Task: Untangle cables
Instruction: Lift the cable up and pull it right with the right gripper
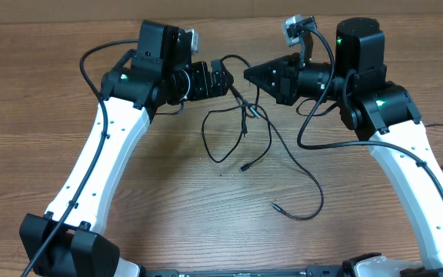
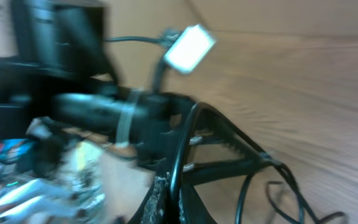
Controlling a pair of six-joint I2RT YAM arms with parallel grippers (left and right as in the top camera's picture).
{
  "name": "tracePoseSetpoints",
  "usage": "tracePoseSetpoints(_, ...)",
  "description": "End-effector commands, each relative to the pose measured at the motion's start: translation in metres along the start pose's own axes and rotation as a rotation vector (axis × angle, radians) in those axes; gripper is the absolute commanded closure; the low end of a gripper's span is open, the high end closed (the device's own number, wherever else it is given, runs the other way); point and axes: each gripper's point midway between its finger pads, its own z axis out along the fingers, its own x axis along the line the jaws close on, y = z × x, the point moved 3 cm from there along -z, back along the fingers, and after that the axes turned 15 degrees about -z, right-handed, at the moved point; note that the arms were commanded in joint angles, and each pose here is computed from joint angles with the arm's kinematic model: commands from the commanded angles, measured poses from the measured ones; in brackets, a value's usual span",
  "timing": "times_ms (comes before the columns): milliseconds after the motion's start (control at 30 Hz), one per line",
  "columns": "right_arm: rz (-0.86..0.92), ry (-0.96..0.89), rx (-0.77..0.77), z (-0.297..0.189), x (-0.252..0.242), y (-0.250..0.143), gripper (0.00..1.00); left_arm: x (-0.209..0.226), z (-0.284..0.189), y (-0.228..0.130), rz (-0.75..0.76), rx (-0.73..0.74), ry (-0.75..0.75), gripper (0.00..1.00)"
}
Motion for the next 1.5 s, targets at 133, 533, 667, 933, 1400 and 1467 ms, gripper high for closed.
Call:
tracePoseSetpoints(133,0.003,0.281,-0.013,-0.016,0.054,0.015,0.96,0.012,0.016,0.021,-0.074,-0.131,0.055,0.09)
tracePoseSetpoints(533,0.080,0.171,-0.002,-0.031,0.029,0.007,0.96,0.098,-0.031,0.080,-0.343,-0.582,0.460,0.64)
tracePoseSetpoints(667,0.154,-0.130,0.024,-0.037,-0.017,-0.006,0.96,0.115,-0.042,0.089,-0.382,-0.603,0.487,0.68)
tracePoseSetpoints(933,0.286,-0.859,0.220,-0.094,-0.100,-0.062,0.96,0.131,-0.048,0.092,-0.458,-0.518,0.430,0.96)
tracePoseSetpoints(1400,-0.160,-0.692,0.044,-0.087,-0.082,0.011,0.96,0.118,-0.027,0.049,-0.450,-0.277,0.399,0.08)
tracePoseSetpoints(1467,-0.230,-0.713,-0.046,-0.100,-0.070,0.040,0.96,0.121,-0.027,0.042,-0.454,-0.251,0.421,0.00)
